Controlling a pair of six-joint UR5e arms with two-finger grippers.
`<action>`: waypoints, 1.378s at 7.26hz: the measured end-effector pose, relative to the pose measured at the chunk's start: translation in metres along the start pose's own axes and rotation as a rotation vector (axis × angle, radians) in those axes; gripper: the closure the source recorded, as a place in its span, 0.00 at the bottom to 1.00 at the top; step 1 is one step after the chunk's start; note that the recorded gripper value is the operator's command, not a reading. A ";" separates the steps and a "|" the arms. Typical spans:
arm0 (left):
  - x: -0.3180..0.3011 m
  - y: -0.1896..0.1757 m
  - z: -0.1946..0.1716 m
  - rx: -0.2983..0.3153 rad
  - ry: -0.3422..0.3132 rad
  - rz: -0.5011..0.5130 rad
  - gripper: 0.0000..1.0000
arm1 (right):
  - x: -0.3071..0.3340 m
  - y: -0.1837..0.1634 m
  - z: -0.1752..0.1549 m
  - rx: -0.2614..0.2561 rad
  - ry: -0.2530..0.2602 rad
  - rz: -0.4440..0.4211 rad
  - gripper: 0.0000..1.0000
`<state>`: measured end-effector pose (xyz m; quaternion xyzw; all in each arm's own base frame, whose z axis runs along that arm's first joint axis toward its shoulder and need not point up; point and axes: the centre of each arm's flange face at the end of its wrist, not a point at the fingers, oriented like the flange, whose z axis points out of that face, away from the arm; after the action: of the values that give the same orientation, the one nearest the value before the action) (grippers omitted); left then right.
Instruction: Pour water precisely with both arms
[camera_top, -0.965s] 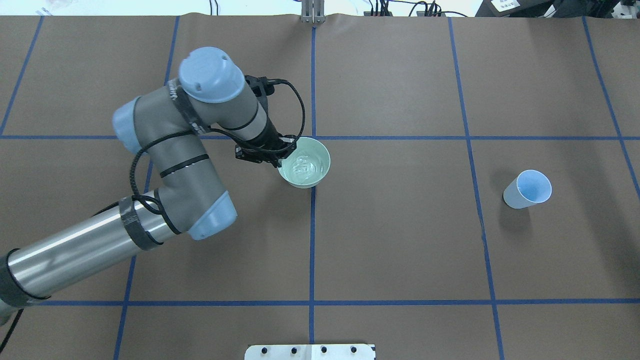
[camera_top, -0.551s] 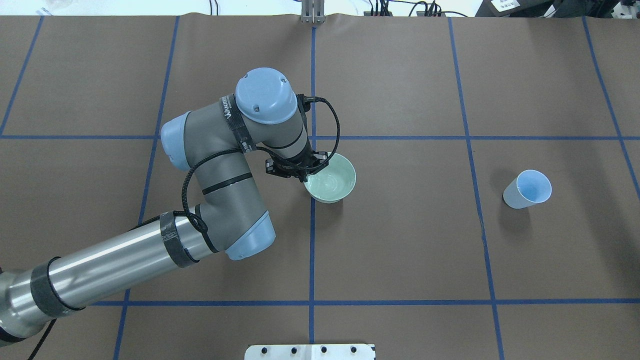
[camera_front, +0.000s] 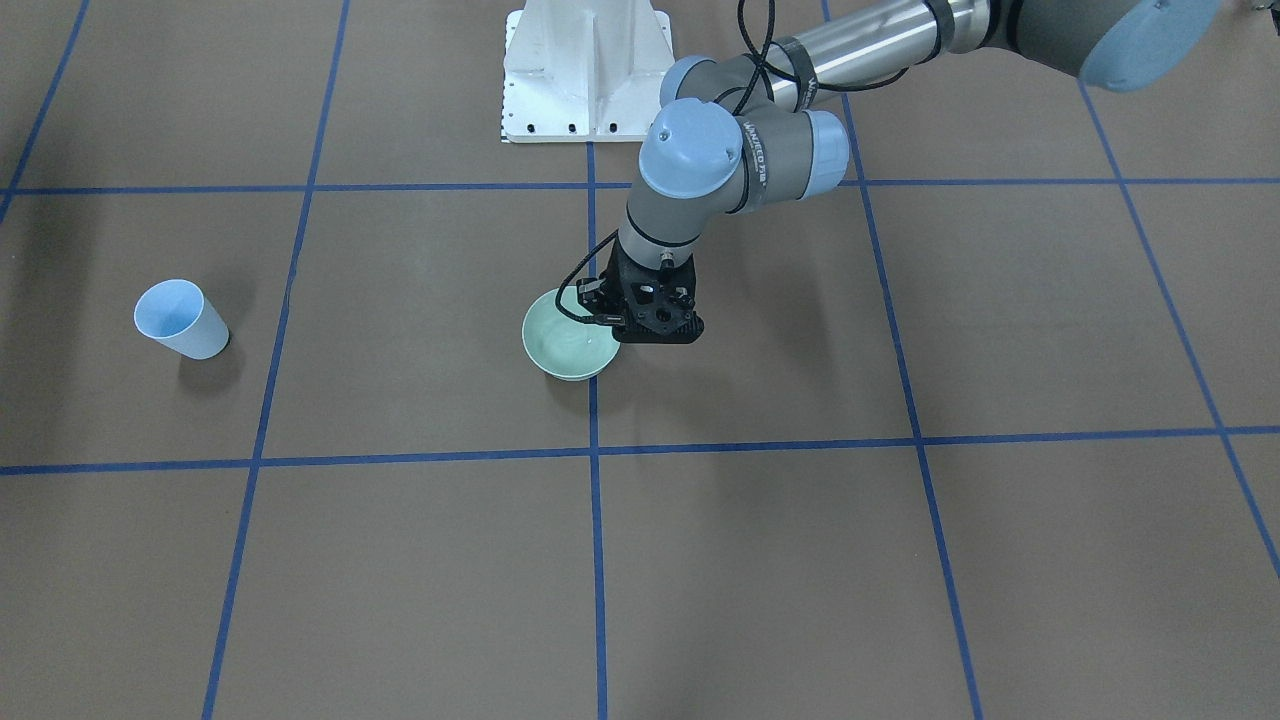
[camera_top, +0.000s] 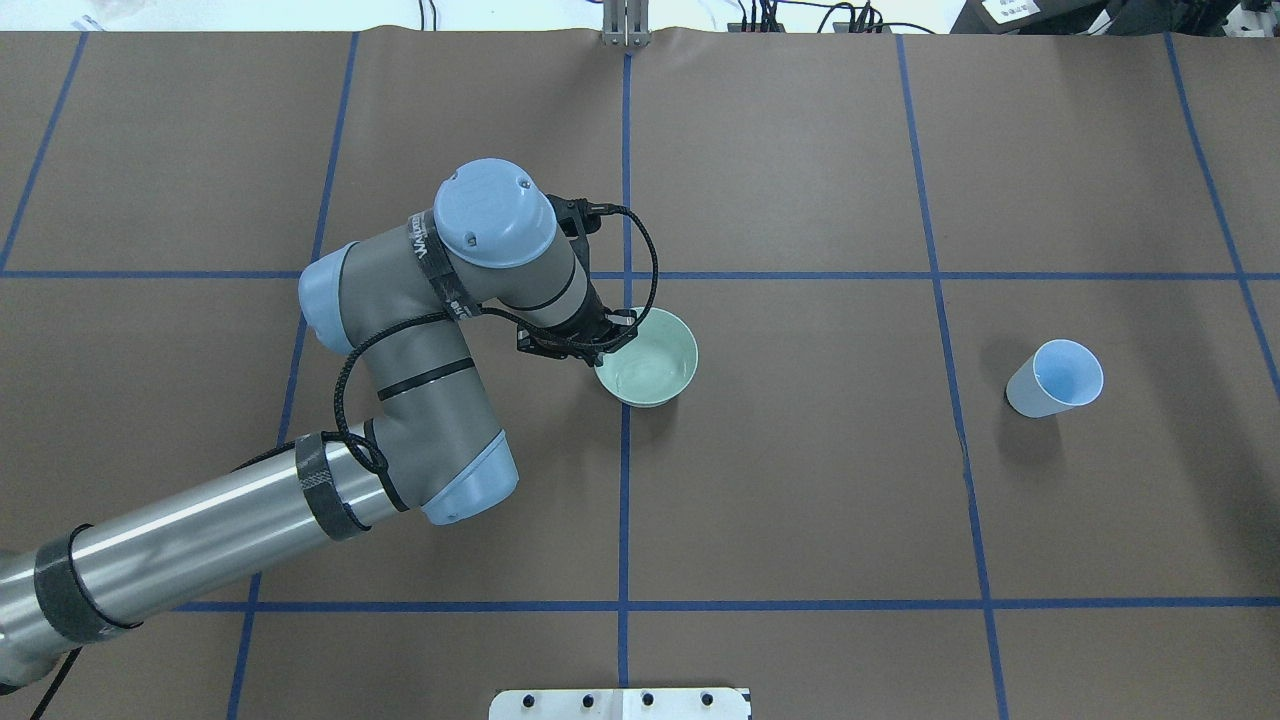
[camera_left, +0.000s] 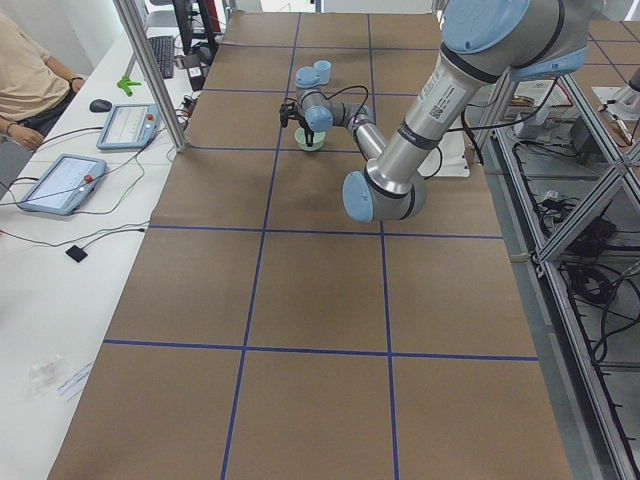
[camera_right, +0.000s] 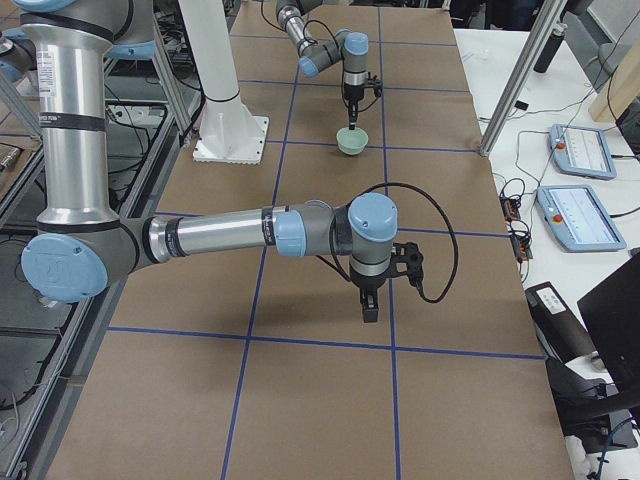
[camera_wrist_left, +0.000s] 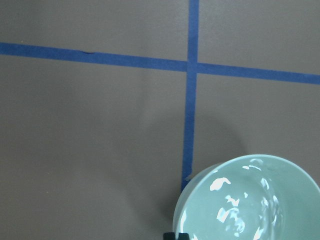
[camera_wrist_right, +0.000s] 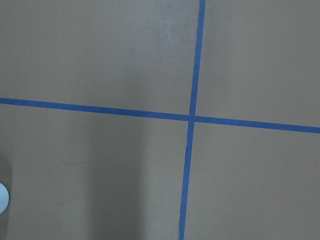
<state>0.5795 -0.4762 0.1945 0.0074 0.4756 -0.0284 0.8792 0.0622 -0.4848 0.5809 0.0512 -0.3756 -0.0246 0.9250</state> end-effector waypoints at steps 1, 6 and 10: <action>-0.004 0.000 0.003 -0.002 -0.002 -0.001 0.88 | -0.001 0.000 -0.001 0.002 0.000 -0.001 0.00; -0.004 0.002 0.003 -0.005 -0.005 -0.001 0.00 | -0.003 0.000 -0.003 0.005 -0.006 -0.005 0.00; -0.047 -0.019 -0.080 0.017 0.037 0.046 0.00 | -0.070 -0.006 -0.006 0.009 -0.042 0.063 0.00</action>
<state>0.4859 -0.4902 0.1908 0.0267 0.4912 -0.0120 0.8706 0.0165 -0.4847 0.5276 0.0431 -0.3965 0.0054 0.9170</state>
